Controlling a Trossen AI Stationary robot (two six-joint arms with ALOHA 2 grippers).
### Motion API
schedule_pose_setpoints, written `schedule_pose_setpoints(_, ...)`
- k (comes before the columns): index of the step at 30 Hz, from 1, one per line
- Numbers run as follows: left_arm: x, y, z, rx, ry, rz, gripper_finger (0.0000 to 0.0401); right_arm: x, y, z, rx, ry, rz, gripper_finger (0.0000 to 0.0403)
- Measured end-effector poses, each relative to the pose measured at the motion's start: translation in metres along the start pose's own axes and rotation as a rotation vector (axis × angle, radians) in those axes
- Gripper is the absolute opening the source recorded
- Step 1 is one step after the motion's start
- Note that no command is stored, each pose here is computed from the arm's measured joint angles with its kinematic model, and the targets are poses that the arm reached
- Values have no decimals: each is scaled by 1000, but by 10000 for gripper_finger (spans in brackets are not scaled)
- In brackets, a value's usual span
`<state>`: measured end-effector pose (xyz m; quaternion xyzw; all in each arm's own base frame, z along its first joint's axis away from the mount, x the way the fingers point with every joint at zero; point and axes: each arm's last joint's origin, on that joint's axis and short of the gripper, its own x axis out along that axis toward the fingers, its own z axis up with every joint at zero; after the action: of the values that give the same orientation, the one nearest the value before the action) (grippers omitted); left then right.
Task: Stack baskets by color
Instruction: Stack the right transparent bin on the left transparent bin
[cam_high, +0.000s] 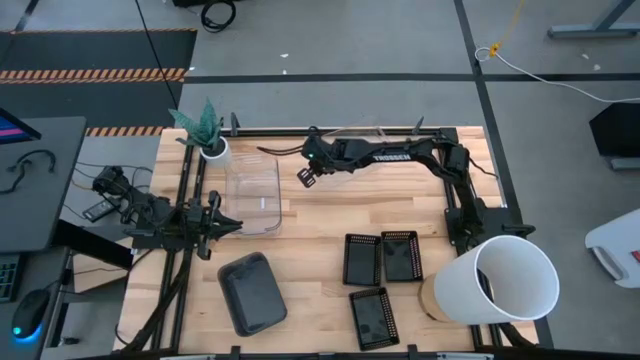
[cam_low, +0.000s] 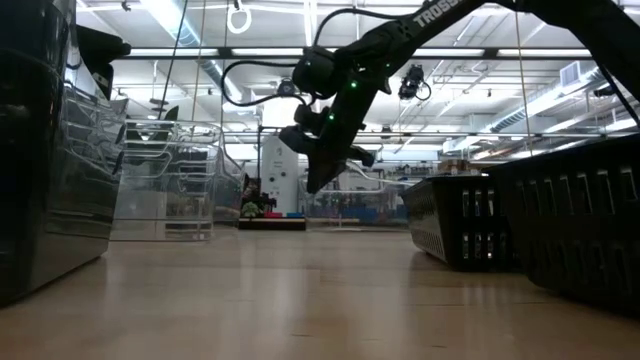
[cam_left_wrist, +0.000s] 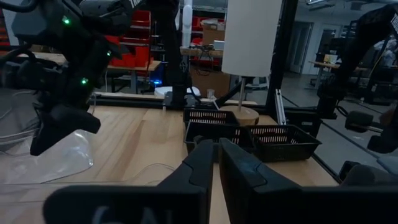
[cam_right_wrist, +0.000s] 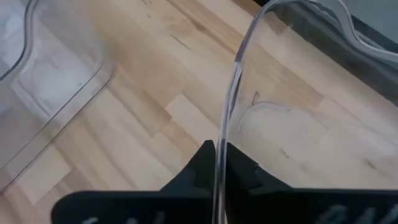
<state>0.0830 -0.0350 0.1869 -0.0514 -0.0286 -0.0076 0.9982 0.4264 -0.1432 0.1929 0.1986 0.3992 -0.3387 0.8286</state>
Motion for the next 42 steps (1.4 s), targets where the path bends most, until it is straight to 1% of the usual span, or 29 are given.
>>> schedule_pose_setpoints(5, 0, 0, 0, 0, 0, 0, 38, -5, 11, -6, -39, -11, -15, 10)
schedule_pose_setpoints(12, 0, 0, 0, 0, 0, 0, 37, -19, 32, -14, -96, -2, 15, 8)
schedule_pose_setpoints(19, 0, 0, 0, 0, -1, 0, 30, -36, 56, -14, -138, -37, 36, 7)
schedule_pose_setpoints(30, 0, 0, 0, 1, 0, 0, 40, -64, 79, -6, -195, -82, 53, 7)
schedule_pose_setpoints(38, 0, 0, 0, 0, 0, 0, 30, -90, 96, -4, -250, -132, -27, 7)
schedule_pose_setpoints(42, 0, 0, 0, 0, 0, 0, 33, -105, 107, -1, -278, -179, -27, 7)
